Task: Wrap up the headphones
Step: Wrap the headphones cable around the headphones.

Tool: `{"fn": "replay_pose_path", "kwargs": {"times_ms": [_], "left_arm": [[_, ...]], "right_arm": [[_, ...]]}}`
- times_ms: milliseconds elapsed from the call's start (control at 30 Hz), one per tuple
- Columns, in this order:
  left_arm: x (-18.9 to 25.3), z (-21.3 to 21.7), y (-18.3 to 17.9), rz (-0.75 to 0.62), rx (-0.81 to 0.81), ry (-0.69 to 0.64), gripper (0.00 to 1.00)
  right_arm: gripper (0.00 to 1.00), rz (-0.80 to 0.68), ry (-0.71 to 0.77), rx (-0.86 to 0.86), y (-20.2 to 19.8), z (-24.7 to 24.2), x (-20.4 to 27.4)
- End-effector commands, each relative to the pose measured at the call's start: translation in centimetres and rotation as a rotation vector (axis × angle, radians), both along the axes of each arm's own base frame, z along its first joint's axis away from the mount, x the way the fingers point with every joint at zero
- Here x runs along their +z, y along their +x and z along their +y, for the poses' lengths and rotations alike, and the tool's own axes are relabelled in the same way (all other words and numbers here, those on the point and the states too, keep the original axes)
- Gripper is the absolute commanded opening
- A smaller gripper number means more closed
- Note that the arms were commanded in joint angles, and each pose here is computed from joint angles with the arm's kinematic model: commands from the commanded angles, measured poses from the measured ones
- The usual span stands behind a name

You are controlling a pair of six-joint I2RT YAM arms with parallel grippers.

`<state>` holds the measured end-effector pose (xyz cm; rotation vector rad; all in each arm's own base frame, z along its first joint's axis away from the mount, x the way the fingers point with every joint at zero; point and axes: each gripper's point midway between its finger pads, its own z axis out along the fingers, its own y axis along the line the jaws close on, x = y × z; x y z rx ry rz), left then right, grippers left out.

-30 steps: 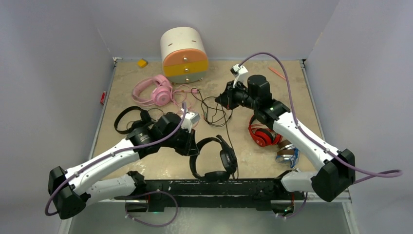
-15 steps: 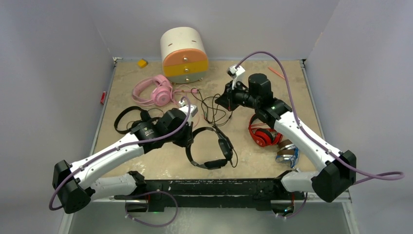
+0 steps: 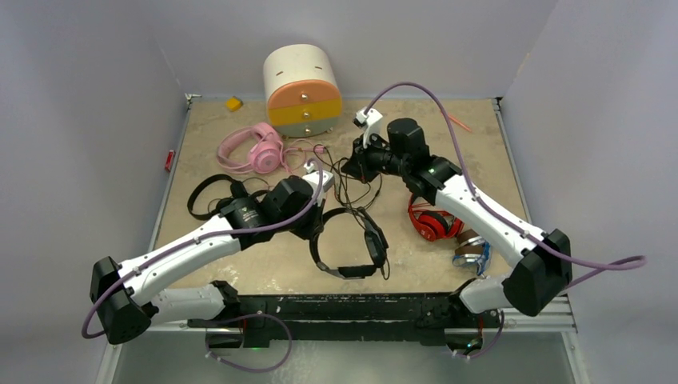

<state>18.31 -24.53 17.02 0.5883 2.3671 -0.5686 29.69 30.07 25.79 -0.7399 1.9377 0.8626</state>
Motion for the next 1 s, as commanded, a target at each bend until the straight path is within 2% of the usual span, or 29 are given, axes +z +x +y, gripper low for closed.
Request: {"fn": "replay_pose_path", "kwargs": {"times_ms": [0,167,333,467,667,967], "left_arm": [[4.1,-2.1,0.6,-0.103,-0.039,-0.11,0.0],[6.0,-2.2,-0.3,-0.131,-0.054,-0.179,0.0],[7.4,-2.4,-1.3,-0.13,-0.082,-0.242,0.0],[9.7,-2.0,-1.5,-0.146,-0.04,-0.318,0.0],[13.2,-0.2,-1.4,-0.173,0.073,-0.393,0.0],[18.3,-0.4,-2.4,-0.089,0.148,-0.58,0.0]], "right_arm": [[0.0,-0.011,-0.054,-0.114,2.3,-0.7,-0.3],[0.0,0.091,-0.109,-0.251,3.8,-2.2,-4.2],[0.0,0.148,-0.097,-0.293,4.3,-2.4,-6.6],[0.0,0.189,-0.078,-0.325,4.2,-2.9,-7.9],[0.03,0.168,0.01,-0.244,2.3,-2.3,-8.2],[0.13,0.143,0.178,-0.073,-1.2,-0.7,-8.8]]}}
